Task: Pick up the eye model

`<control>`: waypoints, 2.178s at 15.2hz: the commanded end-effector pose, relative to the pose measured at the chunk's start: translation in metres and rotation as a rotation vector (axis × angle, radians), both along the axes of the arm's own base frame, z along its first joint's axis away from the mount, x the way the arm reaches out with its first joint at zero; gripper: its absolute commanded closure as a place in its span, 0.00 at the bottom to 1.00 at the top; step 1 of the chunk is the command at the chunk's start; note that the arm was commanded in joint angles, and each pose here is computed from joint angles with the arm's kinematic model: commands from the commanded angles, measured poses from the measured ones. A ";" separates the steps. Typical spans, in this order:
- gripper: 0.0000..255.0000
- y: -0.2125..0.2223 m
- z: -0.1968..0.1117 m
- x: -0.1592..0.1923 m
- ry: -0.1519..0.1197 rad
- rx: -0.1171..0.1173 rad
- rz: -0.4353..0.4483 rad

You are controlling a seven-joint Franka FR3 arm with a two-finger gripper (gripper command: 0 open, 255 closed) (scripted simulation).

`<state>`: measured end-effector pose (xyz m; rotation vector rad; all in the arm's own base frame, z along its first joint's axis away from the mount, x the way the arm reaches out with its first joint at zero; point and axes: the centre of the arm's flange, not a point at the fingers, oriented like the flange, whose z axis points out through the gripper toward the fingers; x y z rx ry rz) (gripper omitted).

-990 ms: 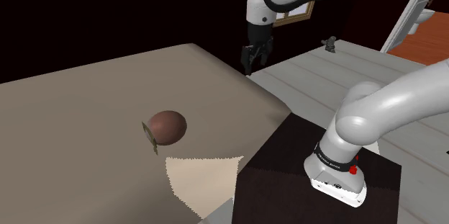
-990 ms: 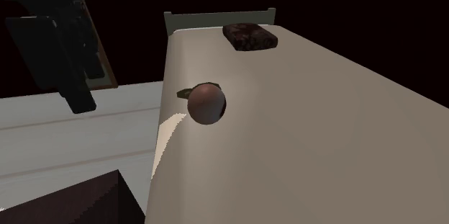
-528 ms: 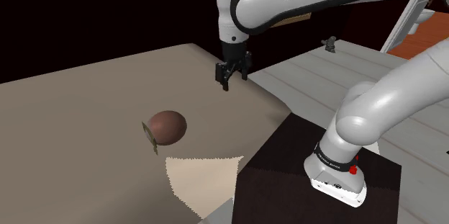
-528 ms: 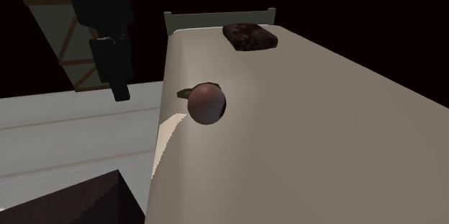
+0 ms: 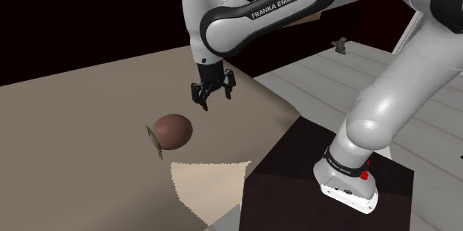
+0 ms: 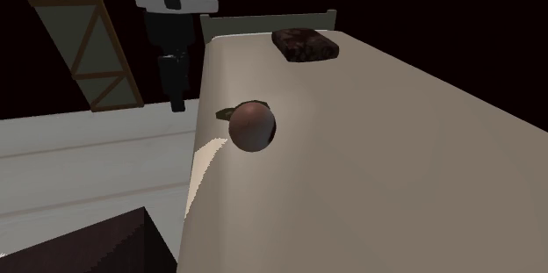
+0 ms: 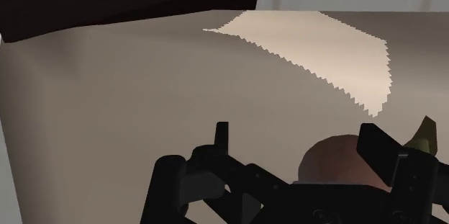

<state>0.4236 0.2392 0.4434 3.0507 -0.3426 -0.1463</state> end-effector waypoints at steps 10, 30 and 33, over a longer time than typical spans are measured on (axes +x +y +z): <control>0.00 0.107 -0.077 0.080 0.043 -0.032 -0.141; 1.00 0.184 -0.187 0.151 0.080 -0.059 -0.257; 1.00 0.191 -0.192 0.153 0.079 -0.060 -0.257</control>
